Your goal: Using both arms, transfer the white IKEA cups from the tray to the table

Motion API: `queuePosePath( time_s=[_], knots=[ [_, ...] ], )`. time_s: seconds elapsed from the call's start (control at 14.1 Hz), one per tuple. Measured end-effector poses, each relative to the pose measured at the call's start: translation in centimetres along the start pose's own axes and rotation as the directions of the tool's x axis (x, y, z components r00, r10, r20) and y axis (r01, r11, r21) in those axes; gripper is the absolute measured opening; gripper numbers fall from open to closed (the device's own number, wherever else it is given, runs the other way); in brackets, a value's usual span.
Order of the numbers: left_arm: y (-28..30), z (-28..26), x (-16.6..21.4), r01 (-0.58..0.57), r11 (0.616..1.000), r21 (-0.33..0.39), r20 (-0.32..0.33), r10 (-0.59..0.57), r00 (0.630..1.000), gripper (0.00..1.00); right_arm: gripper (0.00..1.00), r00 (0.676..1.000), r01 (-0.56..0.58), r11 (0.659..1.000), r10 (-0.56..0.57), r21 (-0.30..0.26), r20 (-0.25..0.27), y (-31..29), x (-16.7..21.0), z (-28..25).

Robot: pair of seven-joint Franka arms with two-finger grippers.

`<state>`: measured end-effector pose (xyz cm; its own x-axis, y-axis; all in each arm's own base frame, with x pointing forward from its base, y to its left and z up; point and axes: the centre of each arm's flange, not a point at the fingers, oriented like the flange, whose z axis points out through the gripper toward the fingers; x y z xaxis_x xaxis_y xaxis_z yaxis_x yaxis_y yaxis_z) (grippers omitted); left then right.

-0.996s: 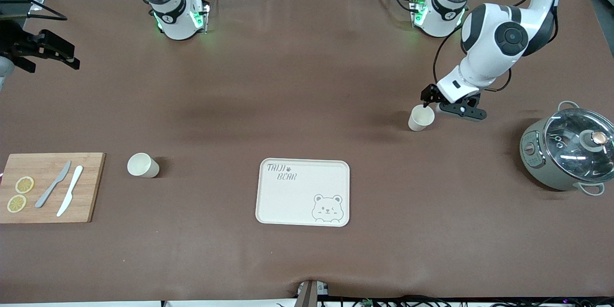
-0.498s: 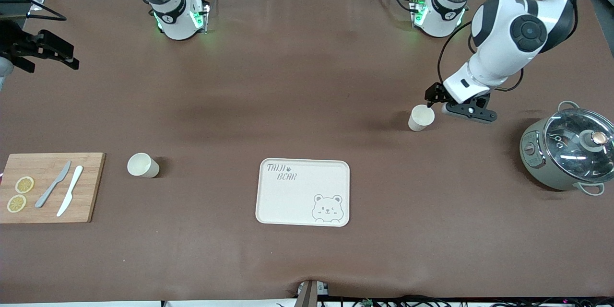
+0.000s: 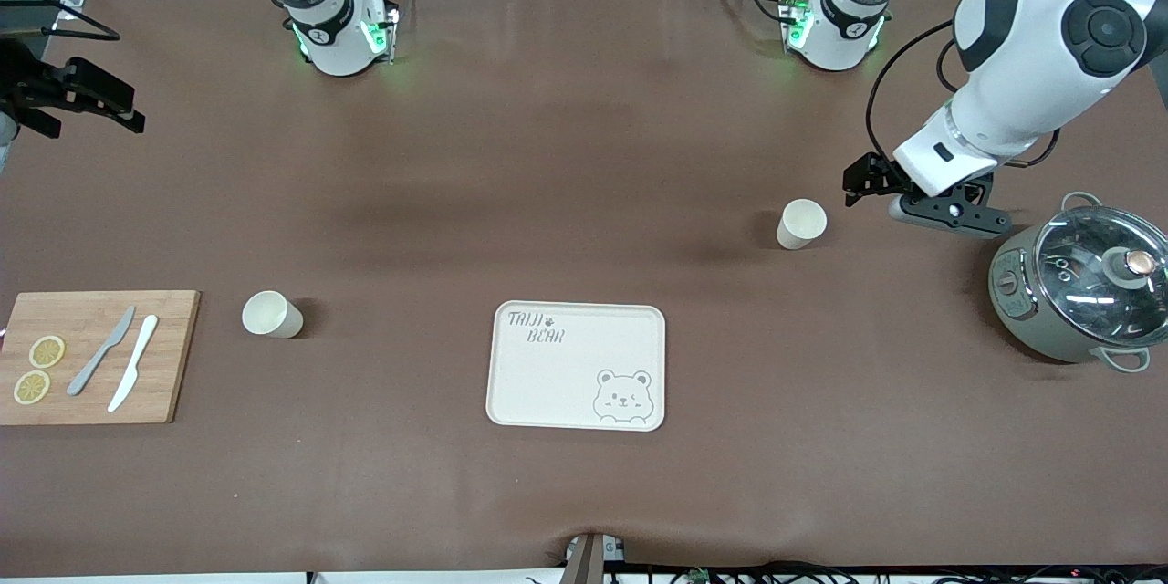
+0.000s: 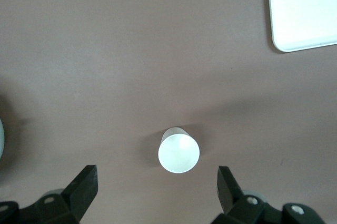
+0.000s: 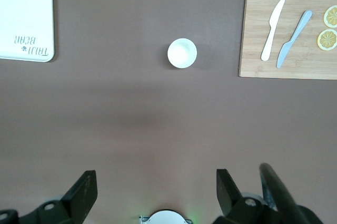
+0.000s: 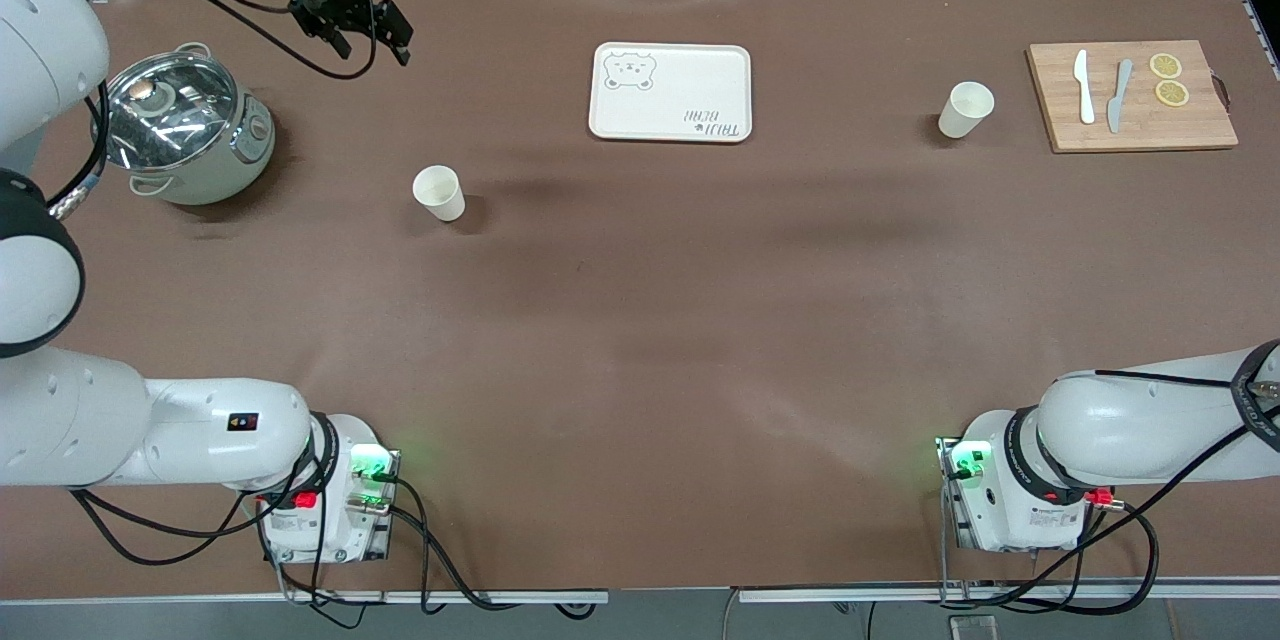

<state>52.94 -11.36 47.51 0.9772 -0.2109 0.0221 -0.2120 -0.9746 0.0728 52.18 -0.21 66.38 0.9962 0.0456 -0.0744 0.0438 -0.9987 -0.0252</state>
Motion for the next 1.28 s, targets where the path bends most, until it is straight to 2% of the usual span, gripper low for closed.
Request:
queuePosePath(
  time_s=[0.21,0.5,0.85,1.28],
  knots=[
    [-0.6,-1.0,0.9,0.012,1.000,-0.002,0.010,-0.012,1.000,1.00,1.00,1.000,0.000,1.000,0.000,0.000,0.000,0.0,0.0,0.0],
    [-1.5,-1.5,1.3,-0.006,0.998,0.055,0.028,0.004,1.000,1.00,1.00,1.000,0.003,1.000,-0.003,0.000,0.000,-0.1,0.0,0.0],
    [-3.1,-3.3,1.8,-0.030,0.991,0.129,0.007,0.029,1.000,1.00,1.00,1.000,0.004,1.000,-0.004,0.000,0.000,-0.1,0.0,0.0],
    [-5.3,-6.3,2.5,-0.021,0.991,0.129,0.013,0.020,1.000,1.00,1.00,1.000,0.004,1.000,-0.004,0.000,0.000,-0.1,0.0,0.0]
  ],
)
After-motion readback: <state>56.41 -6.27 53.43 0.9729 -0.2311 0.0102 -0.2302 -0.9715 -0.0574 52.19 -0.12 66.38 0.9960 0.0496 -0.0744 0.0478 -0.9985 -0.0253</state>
